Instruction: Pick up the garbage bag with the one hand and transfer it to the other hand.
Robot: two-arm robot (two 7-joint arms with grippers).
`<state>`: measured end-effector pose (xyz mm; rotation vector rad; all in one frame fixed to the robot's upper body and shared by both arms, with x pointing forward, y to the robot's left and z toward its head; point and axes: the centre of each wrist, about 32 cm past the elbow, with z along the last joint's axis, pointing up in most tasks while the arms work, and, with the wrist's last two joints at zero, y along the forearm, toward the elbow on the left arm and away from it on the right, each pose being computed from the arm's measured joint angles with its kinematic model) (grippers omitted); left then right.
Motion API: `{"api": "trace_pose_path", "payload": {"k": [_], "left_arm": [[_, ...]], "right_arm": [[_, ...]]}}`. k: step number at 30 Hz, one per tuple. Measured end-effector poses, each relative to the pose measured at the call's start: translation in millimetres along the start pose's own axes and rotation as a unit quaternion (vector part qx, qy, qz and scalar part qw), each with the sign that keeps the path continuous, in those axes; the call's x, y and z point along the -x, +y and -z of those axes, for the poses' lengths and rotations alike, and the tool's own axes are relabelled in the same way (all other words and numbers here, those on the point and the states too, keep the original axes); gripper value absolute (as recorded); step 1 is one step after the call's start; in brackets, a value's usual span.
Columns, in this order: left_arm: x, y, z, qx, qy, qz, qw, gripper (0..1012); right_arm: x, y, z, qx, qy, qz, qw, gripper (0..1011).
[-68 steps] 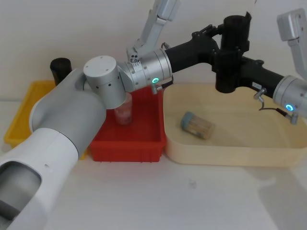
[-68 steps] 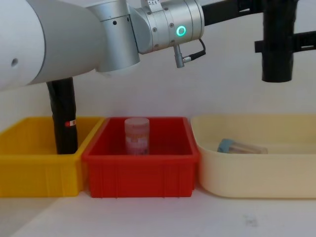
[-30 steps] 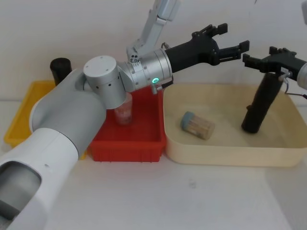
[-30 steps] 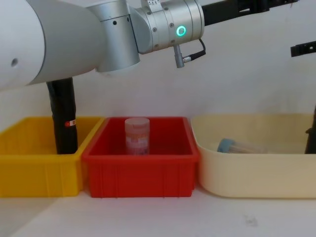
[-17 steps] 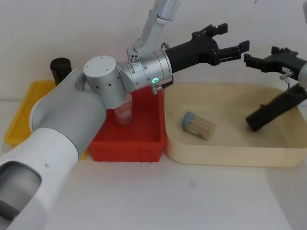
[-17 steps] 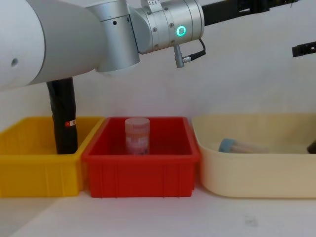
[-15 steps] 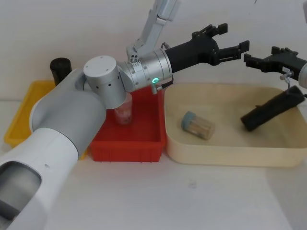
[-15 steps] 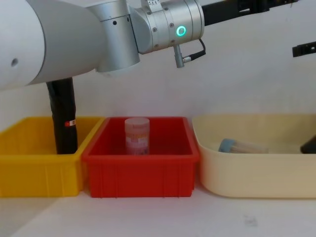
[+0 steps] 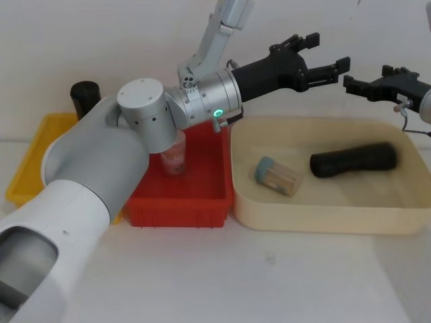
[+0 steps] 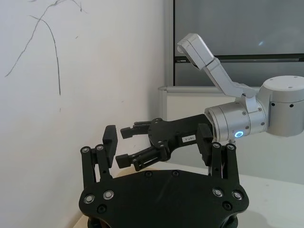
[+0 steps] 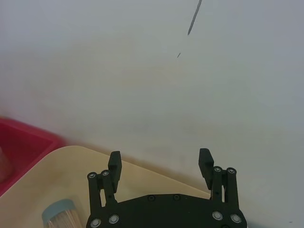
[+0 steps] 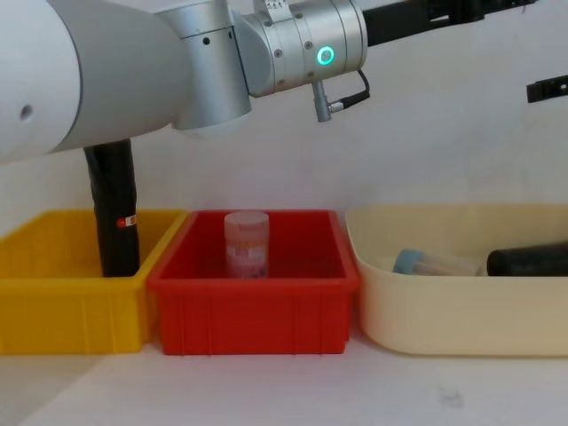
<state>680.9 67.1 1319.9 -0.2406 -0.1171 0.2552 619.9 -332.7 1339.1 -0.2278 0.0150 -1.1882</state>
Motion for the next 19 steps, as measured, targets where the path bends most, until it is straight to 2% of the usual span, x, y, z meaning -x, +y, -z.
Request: {"api": "trace_pose_path", "payload": {"k": [19], "left_arm": [[0.0,0.0,0.0,0.000,0.000,0.000,1.0000,1000]], "right_arm": [[-0.1,0.0,0.0,0.000,0.000,0.000,1.0000,1000]]}}
